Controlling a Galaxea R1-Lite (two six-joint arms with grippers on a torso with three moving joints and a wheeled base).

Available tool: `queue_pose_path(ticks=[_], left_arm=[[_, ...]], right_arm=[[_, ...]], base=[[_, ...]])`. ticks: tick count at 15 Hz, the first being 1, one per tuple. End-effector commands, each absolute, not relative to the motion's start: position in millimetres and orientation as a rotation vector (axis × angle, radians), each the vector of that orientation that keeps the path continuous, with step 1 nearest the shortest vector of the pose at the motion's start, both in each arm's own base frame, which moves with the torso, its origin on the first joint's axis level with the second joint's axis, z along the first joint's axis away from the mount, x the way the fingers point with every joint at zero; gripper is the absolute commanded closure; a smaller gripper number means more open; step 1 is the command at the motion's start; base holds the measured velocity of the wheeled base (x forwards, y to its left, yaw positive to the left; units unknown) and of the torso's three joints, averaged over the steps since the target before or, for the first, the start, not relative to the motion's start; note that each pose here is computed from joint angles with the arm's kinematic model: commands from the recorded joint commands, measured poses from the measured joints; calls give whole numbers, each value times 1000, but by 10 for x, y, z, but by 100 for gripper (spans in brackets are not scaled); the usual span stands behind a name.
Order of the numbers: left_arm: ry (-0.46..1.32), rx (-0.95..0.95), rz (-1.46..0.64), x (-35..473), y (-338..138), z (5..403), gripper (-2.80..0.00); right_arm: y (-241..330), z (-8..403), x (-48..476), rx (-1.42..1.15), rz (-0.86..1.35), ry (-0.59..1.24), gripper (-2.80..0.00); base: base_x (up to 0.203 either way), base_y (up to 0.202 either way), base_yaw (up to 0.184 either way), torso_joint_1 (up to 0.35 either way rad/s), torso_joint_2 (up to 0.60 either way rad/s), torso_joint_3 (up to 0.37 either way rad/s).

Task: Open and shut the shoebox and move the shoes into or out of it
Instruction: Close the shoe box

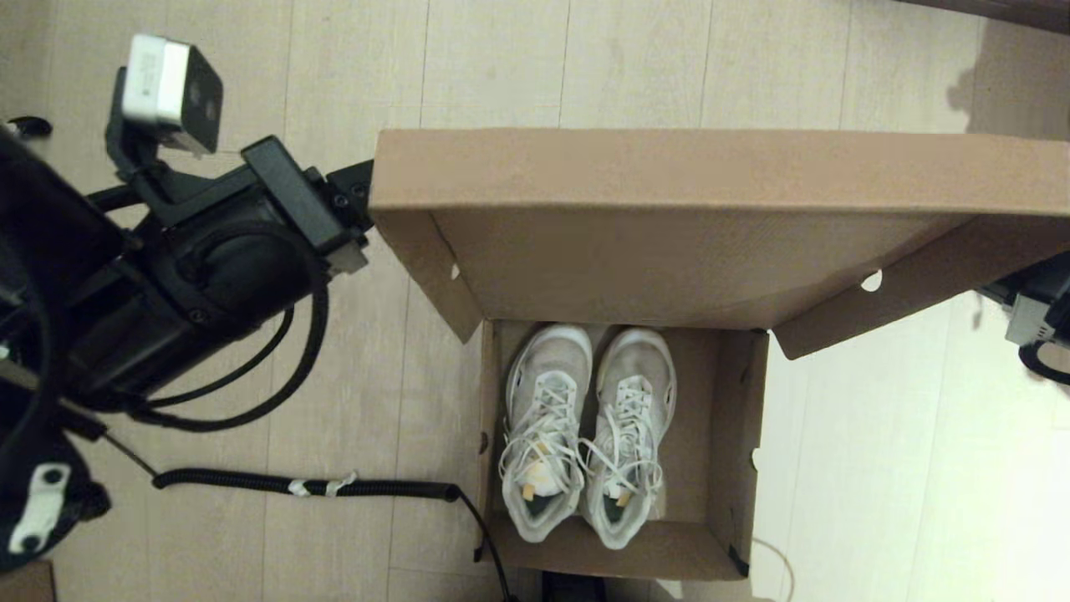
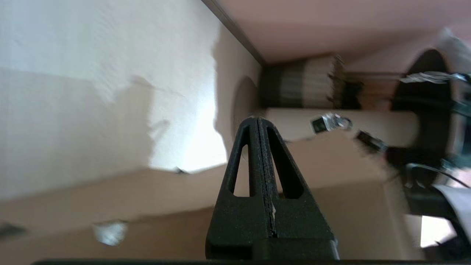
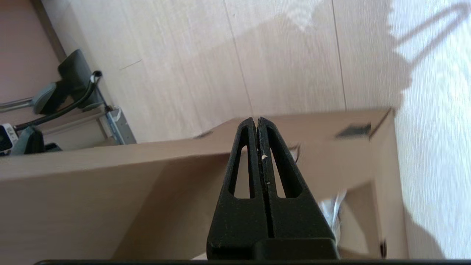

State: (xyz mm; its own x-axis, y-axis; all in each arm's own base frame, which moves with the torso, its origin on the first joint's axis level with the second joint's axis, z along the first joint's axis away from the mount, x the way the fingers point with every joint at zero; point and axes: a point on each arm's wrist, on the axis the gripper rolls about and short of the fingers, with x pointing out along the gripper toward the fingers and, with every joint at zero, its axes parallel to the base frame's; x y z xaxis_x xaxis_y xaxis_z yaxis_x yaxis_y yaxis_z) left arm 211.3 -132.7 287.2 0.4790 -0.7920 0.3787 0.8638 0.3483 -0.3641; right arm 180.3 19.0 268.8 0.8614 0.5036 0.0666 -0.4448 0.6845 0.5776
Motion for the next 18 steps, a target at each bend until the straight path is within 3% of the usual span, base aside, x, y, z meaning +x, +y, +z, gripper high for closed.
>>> queue_pose_path(ticks=[1,8,18], left_arm=[[-154,-570,-1113,1880,-1270,2886,0],[-70,-575,-1154,1638,-1264,2663,0],[4,-576,-1204,1176,-1085,2379,0]], right_arm=[[180,2724,1583,614,548,63,0],[169,2661,1339,628,544,81,0],[131,2599,536,686,524,163,0]], base=[[0,0,0,0,0,0],[0,0,0,0,0,0],[0,0,0,0,0,0]])
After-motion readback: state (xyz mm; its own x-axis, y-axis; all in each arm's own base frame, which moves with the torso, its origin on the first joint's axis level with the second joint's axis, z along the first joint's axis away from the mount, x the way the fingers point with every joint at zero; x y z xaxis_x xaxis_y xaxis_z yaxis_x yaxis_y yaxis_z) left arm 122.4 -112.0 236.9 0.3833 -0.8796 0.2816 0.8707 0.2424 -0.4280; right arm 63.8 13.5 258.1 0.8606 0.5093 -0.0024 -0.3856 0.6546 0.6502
